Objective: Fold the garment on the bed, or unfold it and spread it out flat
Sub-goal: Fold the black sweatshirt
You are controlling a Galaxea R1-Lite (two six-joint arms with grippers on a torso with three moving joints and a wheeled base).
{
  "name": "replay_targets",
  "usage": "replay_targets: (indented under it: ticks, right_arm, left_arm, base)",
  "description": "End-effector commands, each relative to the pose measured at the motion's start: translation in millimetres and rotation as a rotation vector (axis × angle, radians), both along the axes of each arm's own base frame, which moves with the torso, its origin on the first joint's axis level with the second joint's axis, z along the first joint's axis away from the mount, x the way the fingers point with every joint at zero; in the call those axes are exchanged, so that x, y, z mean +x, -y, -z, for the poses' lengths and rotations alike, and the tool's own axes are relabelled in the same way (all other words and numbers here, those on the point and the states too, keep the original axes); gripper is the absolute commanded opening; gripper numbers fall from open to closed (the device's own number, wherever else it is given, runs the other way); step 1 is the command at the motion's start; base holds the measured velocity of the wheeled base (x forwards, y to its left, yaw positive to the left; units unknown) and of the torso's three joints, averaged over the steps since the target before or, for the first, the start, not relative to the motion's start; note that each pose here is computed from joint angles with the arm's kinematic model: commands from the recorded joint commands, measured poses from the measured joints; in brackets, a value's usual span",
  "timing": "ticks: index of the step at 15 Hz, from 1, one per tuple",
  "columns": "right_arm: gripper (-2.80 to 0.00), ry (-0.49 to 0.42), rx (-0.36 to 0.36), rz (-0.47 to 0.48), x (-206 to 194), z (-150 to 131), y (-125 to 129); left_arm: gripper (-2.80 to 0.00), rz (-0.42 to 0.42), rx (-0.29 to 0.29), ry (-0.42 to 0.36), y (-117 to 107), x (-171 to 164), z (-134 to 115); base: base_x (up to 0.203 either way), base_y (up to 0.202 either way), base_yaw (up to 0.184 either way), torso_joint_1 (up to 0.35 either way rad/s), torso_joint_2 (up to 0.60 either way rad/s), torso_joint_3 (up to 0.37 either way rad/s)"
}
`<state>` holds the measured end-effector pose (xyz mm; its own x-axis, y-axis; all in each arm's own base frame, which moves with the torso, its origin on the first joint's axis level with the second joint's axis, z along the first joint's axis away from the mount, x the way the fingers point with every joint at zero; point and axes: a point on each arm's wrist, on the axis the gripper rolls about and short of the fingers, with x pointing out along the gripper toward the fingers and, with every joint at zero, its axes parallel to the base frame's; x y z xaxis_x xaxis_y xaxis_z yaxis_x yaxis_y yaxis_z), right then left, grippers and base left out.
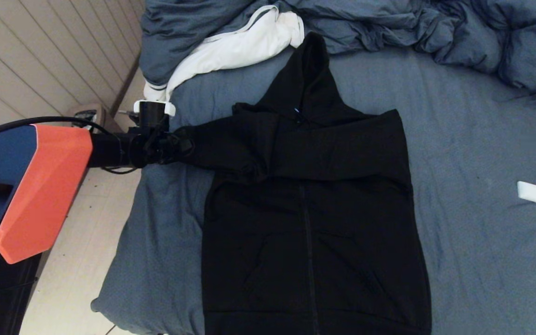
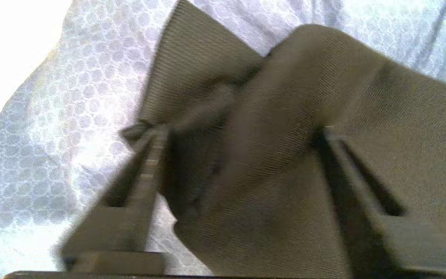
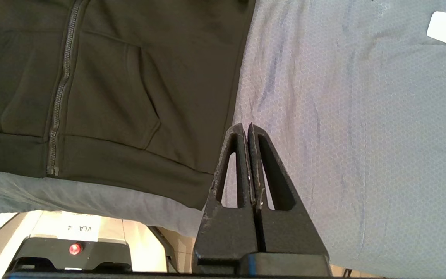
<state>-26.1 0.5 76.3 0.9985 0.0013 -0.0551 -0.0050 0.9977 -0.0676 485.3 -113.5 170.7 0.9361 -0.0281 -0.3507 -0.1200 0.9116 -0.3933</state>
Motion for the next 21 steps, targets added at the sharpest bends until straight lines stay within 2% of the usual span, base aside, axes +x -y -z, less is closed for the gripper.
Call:
replay_targets:
  ticks: [1,7,13,17,21]
  right_arm:
    - [-2.8,-0.002,-0.001,0.0,0,0,0]
    - [-2.8,-0.002,-0.001,0.0,0,0,0]
    - [-2.8,-0.002,-0.002,0.0,0,0,0]
    - [-2.8,-0.002,-0.001,0.0,0,0,0]
    - [-2.8,-0.002,-0.001,0.0,0,0,0]
  left_arm:
    - [-2.8,-0.002,-0.006,0.009,0,-1,-3]
    - [-2.8,-0.008,-0.02,0.066,0,-13,-33]
    - [-2.8,0.001,-0.025,0.125,19,-40,-67]
    - [-2.8,0.045,-0.022,0.209,60,-70,-102]
    - [-2.8,0.149,0.003,0.249,127,-113,-113]
  base:
    - [0.0,0.0,0.0,0.0,0.0,0.0]
    - [0.0,0.0,0.0,0.0,0.0,0.0]
    - [0.0,0.0,0.0,0.0,0.0,0.0]
    - [0.0,0.0,0.0,0.0,0.0,0.0]
    - [0.0,0.0,0.0,0.0,0.0,0.0]
